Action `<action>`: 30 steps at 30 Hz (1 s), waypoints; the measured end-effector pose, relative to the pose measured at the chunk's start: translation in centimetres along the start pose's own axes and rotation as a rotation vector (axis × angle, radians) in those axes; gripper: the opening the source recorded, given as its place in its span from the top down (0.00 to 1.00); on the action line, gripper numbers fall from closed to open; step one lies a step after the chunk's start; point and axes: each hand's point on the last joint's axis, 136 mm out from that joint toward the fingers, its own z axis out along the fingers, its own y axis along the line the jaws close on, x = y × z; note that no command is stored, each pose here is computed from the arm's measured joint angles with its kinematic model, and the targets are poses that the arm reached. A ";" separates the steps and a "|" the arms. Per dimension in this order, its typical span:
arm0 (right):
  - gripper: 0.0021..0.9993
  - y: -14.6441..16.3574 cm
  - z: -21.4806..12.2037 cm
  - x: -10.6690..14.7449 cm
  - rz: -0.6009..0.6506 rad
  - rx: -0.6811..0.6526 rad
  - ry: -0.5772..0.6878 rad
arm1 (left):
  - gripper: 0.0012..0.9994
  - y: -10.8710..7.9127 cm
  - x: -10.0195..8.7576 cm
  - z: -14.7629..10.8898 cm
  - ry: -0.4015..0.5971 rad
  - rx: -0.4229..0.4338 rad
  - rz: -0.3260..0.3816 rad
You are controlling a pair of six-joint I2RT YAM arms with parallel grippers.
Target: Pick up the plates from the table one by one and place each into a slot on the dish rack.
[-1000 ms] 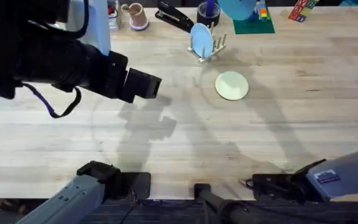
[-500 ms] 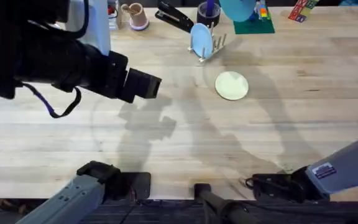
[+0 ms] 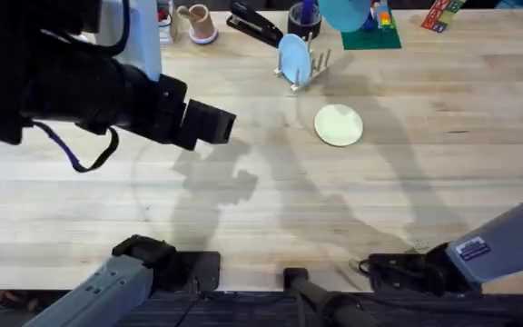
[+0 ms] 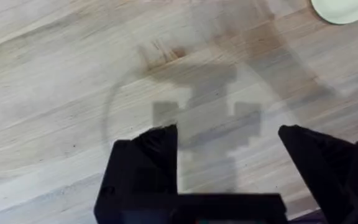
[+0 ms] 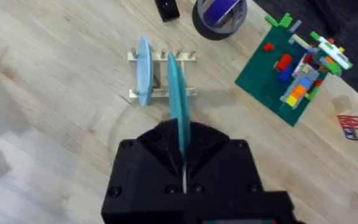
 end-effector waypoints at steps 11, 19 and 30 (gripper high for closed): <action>0.97 0.9 4.3 1.0 0.005 -0.066 0.077 | 0.01 0.0 0.0 0.0 0.000 0.000 0.000; 0.97 1.0 6.2 1.0 0.013 -0.076 0.089 | 0.00 0.0 0.0 0.0 0.000 0.000 0.000; 0.97 1.8 8.1 1.5 0.027 -0.101 0.125 | 0.00 0.0 0.0 0.0 0.000 0.000 0.000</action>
